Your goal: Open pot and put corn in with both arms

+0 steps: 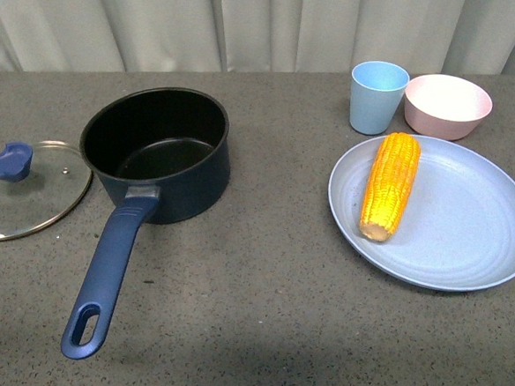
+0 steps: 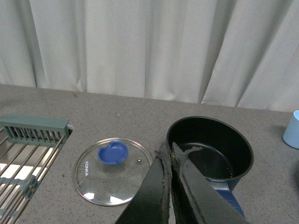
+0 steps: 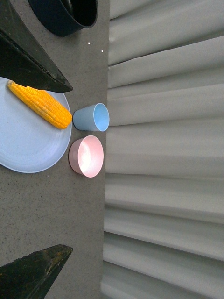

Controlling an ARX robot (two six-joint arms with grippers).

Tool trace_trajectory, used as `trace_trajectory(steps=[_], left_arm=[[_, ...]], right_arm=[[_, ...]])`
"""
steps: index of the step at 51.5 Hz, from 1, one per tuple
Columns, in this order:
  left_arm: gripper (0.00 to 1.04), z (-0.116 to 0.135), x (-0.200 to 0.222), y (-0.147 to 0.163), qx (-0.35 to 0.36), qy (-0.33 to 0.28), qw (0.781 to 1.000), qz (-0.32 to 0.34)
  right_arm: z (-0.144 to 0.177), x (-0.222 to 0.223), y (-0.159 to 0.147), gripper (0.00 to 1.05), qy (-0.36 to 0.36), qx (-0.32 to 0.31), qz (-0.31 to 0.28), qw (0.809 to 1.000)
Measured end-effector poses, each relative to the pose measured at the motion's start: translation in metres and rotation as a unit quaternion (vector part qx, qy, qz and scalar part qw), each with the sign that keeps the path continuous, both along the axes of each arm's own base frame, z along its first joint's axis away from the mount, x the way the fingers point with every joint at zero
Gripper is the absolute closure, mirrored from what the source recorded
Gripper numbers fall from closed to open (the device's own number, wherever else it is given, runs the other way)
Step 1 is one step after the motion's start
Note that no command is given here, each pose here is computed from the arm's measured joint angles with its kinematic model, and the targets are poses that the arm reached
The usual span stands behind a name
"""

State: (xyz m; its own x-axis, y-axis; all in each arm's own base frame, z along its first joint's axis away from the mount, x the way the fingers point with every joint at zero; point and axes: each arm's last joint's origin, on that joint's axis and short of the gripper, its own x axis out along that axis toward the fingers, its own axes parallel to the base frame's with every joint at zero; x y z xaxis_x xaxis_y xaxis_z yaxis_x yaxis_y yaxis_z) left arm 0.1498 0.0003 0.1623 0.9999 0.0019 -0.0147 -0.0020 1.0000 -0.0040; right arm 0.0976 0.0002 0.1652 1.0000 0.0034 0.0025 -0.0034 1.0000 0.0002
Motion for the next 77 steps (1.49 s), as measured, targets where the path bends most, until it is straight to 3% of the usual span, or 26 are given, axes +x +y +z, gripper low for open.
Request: trace_trajectory(steps=[31, 77], left_arm=[[1.01, 0.010, -0.024, 0.000, 0.000, -0.018, 1.000, 0.000], [1.01, 0.007, -0.052, 0.000, 0.000, -0.010, 1.000, 0.000]], right_arm=[[0.000, 0.000, 0.000, 0.09, 0.000, 0.000, 0.000, 1.000], [0.000, 0.000, 0.000, 0.09, 0.000, 0.000, 0.000, 1.000]])
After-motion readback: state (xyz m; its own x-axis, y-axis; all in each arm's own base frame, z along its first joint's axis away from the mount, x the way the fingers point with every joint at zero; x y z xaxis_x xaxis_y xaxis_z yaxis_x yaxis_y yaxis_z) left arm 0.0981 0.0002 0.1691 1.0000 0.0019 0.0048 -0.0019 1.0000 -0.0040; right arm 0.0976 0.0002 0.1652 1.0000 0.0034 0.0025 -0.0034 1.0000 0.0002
